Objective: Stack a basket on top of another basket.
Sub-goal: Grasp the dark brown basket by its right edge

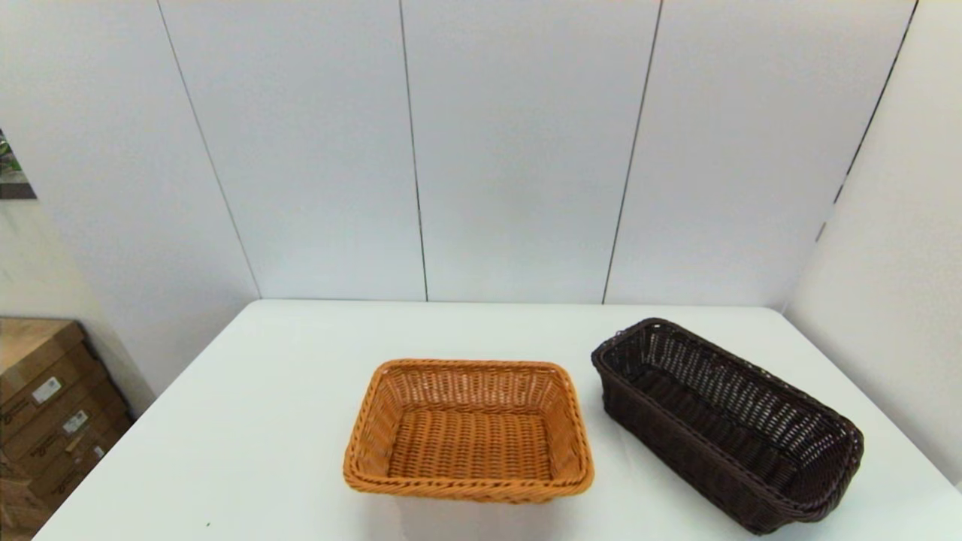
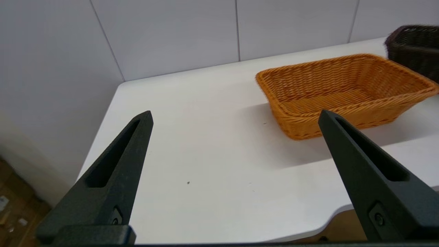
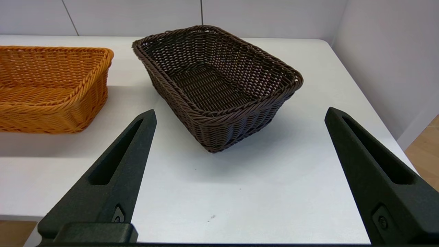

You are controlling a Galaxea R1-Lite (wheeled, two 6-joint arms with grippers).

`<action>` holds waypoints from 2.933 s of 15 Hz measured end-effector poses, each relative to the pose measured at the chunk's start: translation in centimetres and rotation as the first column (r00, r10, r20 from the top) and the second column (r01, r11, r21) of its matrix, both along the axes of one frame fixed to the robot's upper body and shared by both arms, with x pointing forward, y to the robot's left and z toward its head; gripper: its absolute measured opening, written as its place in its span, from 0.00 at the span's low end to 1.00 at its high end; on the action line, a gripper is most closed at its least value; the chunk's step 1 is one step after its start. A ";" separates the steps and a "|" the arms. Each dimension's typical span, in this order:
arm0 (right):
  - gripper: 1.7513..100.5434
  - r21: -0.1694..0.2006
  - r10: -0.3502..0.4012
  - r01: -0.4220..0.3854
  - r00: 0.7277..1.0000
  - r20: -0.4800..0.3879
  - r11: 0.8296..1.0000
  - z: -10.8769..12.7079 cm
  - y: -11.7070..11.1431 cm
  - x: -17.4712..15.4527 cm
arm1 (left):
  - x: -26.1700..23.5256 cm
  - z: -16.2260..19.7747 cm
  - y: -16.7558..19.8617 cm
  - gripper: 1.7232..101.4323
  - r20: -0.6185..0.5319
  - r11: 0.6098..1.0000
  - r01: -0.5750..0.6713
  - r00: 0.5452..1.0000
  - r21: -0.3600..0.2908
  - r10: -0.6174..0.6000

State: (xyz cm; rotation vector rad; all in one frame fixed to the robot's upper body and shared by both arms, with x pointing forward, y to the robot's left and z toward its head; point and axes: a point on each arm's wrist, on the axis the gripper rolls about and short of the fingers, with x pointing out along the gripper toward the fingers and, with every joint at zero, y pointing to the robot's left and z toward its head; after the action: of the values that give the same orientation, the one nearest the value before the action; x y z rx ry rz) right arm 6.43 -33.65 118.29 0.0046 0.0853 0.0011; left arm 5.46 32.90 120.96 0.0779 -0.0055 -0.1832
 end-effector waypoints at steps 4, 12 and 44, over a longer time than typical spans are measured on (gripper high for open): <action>0.97 0.000 0.000 0.000 1.000 0.000 1.000 0.0 0.0 0.0 | 0.7 -1.7 0.3 0.96 -0.048 0.994 -0.110 0.993 0.007 0.110; 0.97 0.000 0.000 0.000 1.000 0.000 1.000 0.0 0.0 0.0 | 1.1 -2.7 0.4 0.96 -0.079 0.983 -0.183 0.980 -0.024 0.180; 0.97 -0.028 0.045 -0.046 0.998 -0.037 0.999 2.6 0.1 -1.0 | 1.0 -2.6 0.4 0.96 -0.085 0.978 -0.196 0.978 -0.066 0.190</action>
State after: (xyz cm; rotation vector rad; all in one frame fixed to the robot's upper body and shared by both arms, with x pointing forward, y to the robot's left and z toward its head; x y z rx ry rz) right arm 5.42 -33.56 120.92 -0.0266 0.1215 0.0453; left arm 6.49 33.33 118.31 -0.0026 0.0730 0.0086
